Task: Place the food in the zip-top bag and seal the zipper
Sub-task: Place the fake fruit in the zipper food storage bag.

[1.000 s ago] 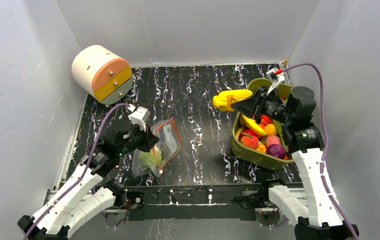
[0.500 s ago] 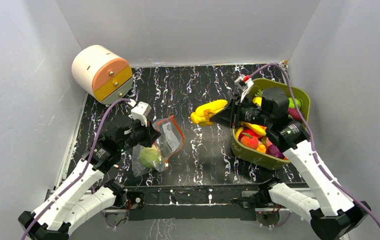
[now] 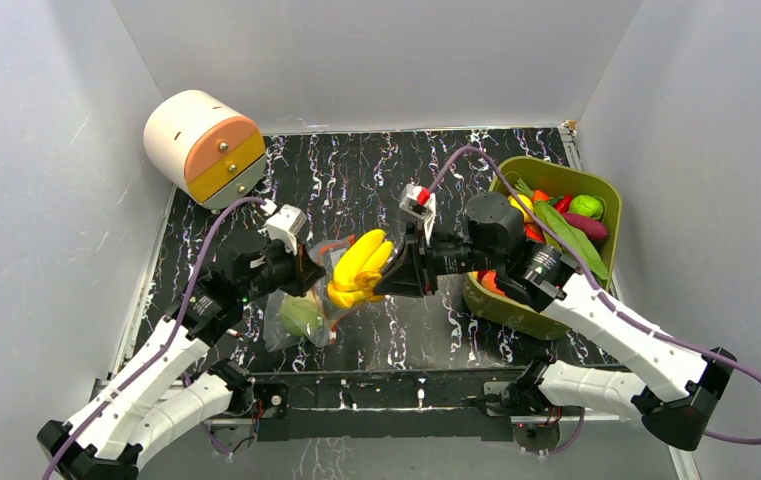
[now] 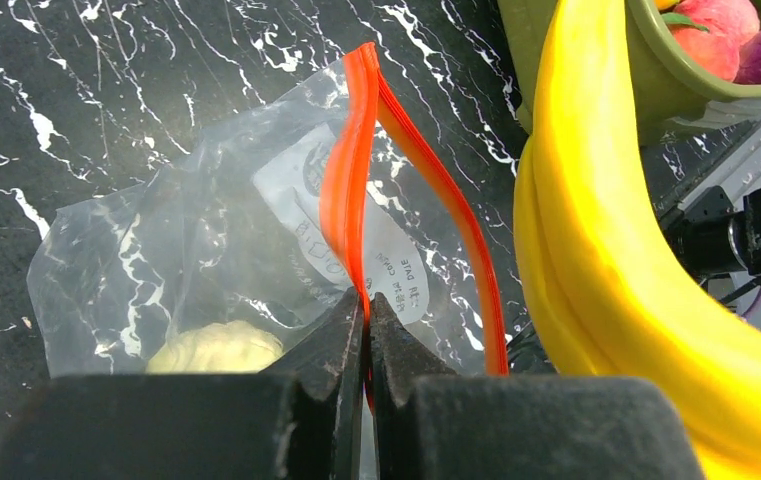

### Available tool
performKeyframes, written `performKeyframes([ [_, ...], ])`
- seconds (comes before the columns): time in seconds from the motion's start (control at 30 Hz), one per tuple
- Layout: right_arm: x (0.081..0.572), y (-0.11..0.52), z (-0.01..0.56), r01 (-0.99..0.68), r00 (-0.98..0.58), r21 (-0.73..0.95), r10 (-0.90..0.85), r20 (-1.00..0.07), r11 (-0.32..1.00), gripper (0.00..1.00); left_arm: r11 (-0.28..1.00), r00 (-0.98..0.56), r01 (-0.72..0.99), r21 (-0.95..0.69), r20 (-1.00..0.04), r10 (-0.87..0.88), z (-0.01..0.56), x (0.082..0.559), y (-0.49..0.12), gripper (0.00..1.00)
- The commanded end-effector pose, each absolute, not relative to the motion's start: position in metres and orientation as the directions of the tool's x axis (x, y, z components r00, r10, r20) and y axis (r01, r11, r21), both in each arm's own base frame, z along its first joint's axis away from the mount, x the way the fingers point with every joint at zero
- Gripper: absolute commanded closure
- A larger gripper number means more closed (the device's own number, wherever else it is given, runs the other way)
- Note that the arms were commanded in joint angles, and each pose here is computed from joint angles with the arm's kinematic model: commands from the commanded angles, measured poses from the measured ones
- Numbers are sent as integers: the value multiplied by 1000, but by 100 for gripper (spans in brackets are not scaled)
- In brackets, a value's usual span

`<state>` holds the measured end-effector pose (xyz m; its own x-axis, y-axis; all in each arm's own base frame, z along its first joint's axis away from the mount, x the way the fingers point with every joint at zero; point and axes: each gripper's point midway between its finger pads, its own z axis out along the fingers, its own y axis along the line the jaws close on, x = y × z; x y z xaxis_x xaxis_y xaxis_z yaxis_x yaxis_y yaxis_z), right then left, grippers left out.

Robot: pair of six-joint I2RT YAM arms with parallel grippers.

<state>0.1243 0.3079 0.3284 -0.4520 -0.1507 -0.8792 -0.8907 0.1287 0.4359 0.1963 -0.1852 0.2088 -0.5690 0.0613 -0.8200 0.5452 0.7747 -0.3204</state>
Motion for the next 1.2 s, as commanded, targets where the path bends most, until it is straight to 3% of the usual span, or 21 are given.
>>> performKeyframes([
  [0.0, 98, 319, 374, -941, -325, 328, -47, -945, -88, 100, 724, -550, 596, -348, -833, 52, 223, 190, -195, 100],
  [0.63, 59, 325, 338, -883, -337, 370, -157, -928, -289, 100, 614, -463, 715, -333, -884, 60, 235, 170, -203, 100],
  [1.17, 109, 328, 310, -947, -317, 319, -217, -923, 26, 100, 528, -433, 786, -323, -896, 97, 242, 148, -206, 100],
])
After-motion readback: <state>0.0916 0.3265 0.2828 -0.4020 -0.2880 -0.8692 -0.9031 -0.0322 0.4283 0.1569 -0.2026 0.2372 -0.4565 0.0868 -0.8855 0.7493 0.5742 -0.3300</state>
